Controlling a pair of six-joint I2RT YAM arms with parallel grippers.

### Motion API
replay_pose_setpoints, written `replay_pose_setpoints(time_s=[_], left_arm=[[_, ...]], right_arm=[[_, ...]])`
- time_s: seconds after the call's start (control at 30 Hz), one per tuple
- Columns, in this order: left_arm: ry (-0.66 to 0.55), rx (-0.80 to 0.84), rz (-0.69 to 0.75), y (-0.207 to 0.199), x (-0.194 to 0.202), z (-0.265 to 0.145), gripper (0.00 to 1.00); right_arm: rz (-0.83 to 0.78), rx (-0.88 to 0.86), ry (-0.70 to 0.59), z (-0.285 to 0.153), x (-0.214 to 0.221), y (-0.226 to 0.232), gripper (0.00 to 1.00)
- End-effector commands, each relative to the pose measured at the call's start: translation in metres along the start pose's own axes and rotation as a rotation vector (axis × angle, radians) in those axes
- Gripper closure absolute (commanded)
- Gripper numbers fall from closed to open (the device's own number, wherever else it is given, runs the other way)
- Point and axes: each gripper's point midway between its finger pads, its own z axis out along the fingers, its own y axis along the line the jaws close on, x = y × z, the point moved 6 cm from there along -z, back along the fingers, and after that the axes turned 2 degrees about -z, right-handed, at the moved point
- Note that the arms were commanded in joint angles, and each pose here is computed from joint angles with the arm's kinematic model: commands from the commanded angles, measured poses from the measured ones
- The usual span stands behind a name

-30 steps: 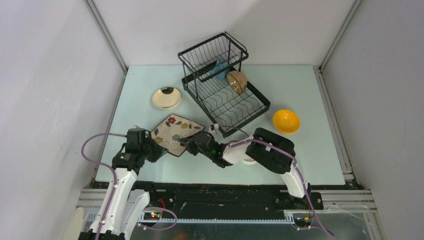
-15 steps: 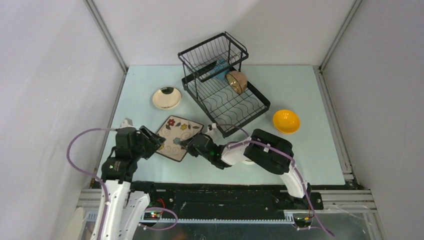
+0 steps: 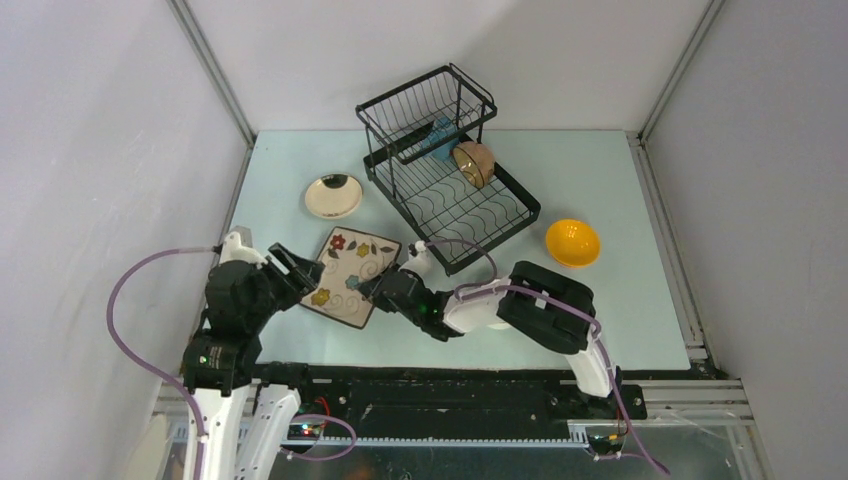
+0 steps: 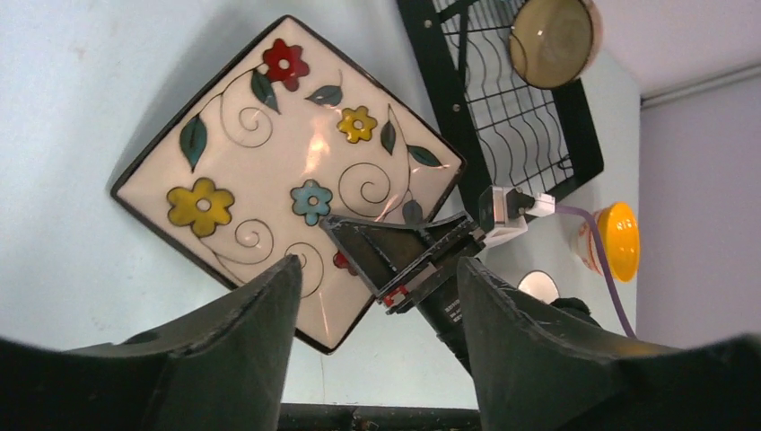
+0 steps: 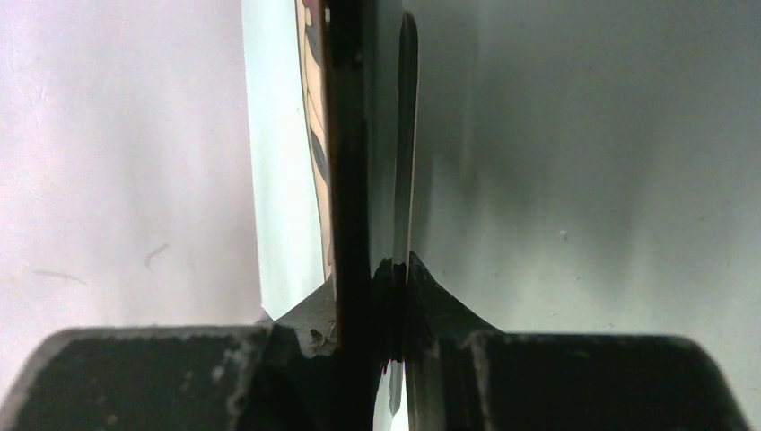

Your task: Load the mixed dishes into the dish rack

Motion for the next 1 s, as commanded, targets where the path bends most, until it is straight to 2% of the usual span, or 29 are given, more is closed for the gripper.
replay_pose_setpoints(time_s=[0.0, 0.13, 0.57, 0.77, 0.87, 0.97], left_arm=[[-0.040, 0.125, 0.111, -0.020, -0.014, -0.010, 0.28], [-0.047, 0.098, 0.161, -0.024, -0.026, -0.017, 0.25], [-0.094, 0.112, 0.179, -0.031, -0.036, -0.021, 0.25], [-0.084, 0.130, 0.153, -0.032, -0.035, -0.011, 0.25], [-0.082, 0.153, 0.128, -0.036, -0.034, -0.006, 0.25], [-0.075, 0.166, 0.078, -0.038, -0.034, 0.004, 0.23]], right_arm=[[-0.123, -0.207, -0.114, -0.026, -0.020, 0.074, 1.00], [-0.190, -0.233, -0.154, -0.039, -0.025, 0.083, 1.00], [-0.353, -0.276, -0.256, -0.080, -0.050, 0.116, 1.00], [-0.547, -0.248, -0.363, -0.141, -0.119, 0.133, 1.00], [-0.634, -0.237, -0.343, -0.167, -0.151, 0.118, 1.00], [-0.608, -0.270, -0.332, -0.198, -0.200, 0.111, 1.00]])
